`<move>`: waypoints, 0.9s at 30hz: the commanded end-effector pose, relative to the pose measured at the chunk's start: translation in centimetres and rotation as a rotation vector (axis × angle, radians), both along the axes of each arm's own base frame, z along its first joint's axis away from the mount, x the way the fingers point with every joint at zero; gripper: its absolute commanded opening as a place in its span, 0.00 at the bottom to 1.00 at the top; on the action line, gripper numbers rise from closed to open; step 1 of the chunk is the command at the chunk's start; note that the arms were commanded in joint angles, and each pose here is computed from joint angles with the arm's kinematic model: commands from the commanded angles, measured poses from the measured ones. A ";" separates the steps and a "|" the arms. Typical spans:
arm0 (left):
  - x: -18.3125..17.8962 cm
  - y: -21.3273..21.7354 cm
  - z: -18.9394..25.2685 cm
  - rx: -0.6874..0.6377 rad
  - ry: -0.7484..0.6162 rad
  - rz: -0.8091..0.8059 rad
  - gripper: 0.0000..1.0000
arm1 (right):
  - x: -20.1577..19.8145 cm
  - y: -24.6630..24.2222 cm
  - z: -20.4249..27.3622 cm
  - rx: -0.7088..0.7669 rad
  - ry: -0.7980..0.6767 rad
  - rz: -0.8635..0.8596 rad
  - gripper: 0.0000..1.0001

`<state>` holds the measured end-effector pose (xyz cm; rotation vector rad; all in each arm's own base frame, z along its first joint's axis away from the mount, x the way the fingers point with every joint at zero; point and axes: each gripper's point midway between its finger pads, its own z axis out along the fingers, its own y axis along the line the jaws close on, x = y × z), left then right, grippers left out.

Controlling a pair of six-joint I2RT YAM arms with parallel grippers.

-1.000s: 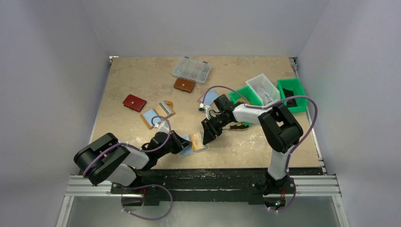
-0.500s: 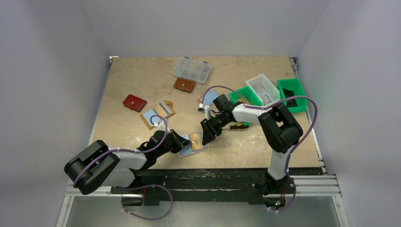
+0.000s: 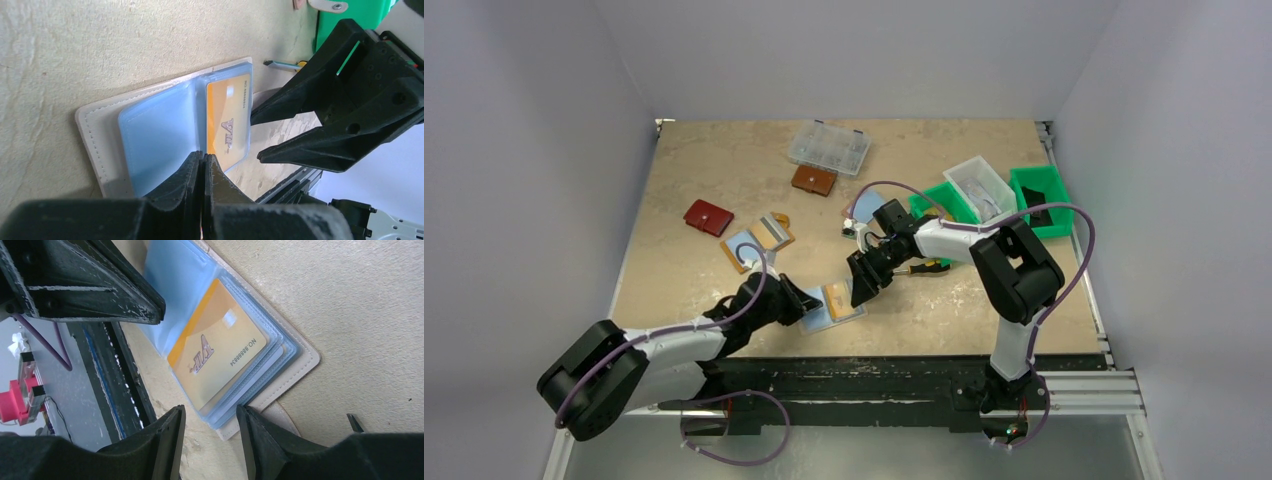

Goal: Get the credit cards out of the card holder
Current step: Remove the credit card from the card holder.

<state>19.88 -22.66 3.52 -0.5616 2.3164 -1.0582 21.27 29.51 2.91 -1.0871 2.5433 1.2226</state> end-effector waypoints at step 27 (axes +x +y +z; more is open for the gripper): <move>0.2 -2.0 -1.7 0.028 -0.047 -0.179 0.23 | 1.5 -0.4 -1.4 -0.060 -0.060 -0.020 0.43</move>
